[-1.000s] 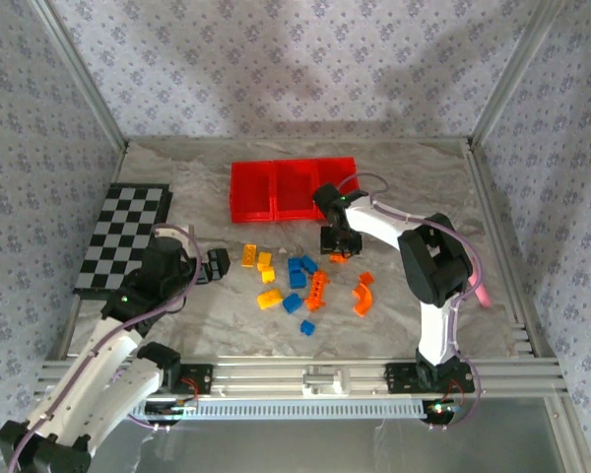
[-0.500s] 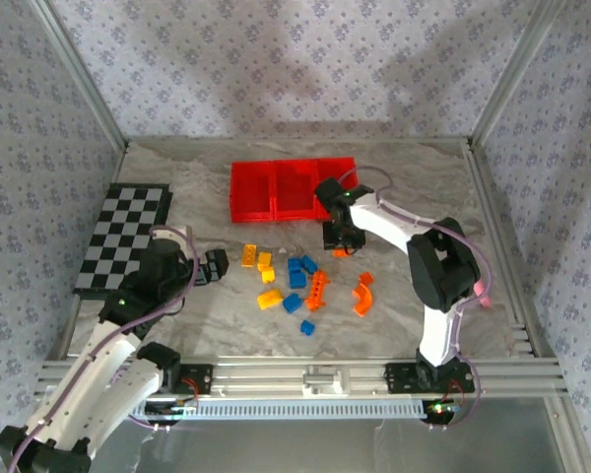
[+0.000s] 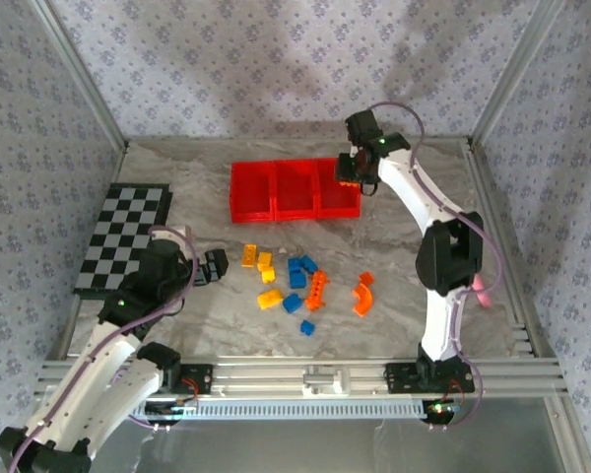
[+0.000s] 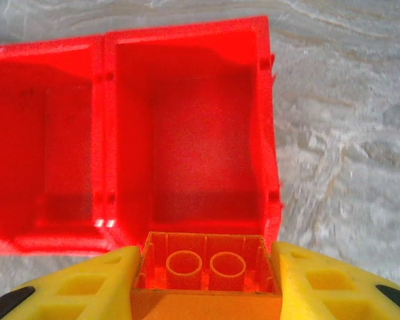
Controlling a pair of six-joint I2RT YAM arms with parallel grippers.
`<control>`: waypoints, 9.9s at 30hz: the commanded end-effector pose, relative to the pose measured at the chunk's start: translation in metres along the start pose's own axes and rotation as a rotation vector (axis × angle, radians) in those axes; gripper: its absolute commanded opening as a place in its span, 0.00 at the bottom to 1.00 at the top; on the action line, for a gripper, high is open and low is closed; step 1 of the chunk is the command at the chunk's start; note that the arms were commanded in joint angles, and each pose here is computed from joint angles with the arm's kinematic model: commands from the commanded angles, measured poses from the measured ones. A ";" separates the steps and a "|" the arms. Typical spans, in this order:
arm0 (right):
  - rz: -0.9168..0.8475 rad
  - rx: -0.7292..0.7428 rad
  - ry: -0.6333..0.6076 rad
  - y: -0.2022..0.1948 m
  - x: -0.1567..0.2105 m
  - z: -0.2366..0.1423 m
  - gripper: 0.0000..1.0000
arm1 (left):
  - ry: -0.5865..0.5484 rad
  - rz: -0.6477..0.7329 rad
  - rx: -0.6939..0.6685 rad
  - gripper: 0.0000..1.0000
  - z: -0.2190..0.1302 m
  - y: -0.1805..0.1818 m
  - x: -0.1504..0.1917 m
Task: Sort the legos into containers by color
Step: Place the lego in the container, then pick up the lego from the bottom-center of the table, then place the lego in the container, then pick up the lego from the center of the table, then place the lego in the container.
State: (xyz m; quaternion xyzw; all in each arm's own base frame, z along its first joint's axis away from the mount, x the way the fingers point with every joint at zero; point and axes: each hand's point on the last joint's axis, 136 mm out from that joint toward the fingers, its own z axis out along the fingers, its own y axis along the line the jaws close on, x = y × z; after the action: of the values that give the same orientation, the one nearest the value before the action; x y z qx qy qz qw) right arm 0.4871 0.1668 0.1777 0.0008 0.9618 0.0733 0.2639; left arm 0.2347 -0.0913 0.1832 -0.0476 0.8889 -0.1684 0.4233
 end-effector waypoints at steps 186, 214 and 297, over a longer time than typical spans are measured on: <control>-0.105 0.069 0.450 -0.068 0.233 -0.019 0.85 | 0.051 -0.031 0.078 1.00 0.012 -0.010 0.021; -0.215 0.072 0.591 -0.061 0.275 0.017 0.86 | 0.059 -0.039 0.065 1.00 0.011 -0.007 0.024; -0.093 -0.095 0.203 0.010 0.009 0.061 0.73 | 0.049 -0.074 0.065 1.00 0.002 -0.004 0.026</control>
State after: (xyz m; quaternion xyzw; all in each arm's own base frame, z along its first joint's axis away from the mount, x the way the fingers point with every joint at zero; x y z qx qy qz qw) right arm 0.5170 0.1795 0.1107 -0.0619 0.9783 0.0973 0.1719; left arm 0.2237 -0.1009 0.1709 -0.0628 0.8844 -0.2163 0.4087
